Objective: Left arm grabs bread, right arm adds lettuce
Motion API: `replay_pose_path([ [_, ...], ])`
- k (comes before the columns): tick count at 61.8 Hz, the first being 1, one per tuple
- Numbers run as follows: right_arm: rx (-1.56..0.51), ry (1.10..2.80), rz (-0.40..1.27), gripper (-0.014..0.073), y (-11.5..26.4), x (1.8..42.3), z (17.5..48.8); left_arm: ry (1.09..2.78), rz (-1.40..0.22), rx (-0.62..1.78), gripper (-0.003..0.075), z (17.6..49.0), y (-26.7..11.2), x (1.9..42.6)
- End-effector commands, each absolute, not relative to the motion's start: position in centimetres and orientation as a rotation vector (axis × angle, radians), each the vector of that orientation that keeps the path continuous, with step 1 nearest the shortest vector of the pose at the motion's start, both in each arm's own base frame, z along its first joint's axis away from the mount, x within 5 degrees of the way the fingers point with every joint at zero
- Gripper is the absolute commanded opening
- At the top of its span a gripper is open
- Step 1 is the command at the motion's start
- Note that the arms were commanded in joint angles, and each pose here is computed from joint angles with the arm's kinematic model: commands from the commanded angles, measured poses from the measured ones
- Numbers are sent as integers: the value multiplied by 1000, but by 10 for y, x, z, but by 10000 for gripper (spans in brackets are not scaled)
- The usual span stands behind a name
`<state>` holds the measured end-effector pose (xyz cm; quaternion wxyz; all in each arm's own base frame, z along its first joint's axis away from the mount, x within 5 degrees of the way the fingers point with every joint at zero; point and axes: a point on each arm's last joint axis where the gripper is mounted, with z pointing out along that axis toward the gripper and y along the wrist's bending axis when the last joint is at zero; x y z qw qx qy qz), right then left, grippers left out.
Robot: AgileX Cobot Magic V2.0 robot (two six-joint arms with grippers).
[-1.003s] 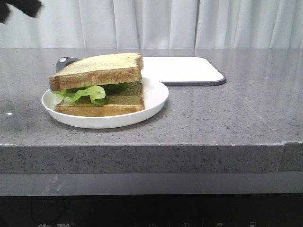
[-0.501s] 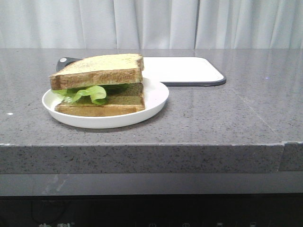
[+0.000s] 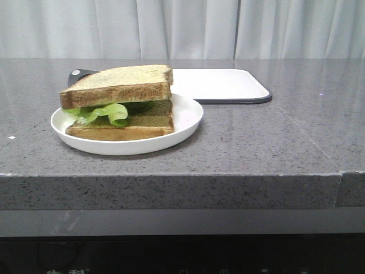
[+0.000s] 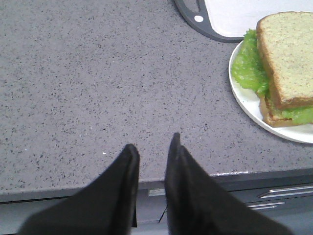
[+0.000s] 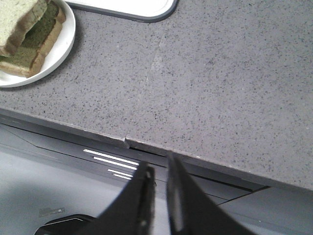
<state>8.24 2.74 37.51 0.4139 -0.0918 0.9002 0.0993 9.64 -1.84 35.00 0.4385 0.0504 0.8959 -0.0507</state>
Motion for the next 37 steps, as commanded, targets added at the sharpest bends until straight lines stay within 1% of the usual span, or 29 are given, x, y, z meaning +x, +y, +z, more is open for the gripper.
replay_pose_path([
  [1,-214,2178,248,-73,27,85,387,2113,-152,120,-17,364,-20,100],
  [5,-216,2172,247,-123,27,85,387,2093,-155,120,-20,366,-20,101],
  [15,-232,2166,239,-118,27,86,387,2023,-144,125,-20,371,-20,104],
  [37,-232,2167,240,-118,27,85,387,2016,-145,125,-20,372,-20,104],
])
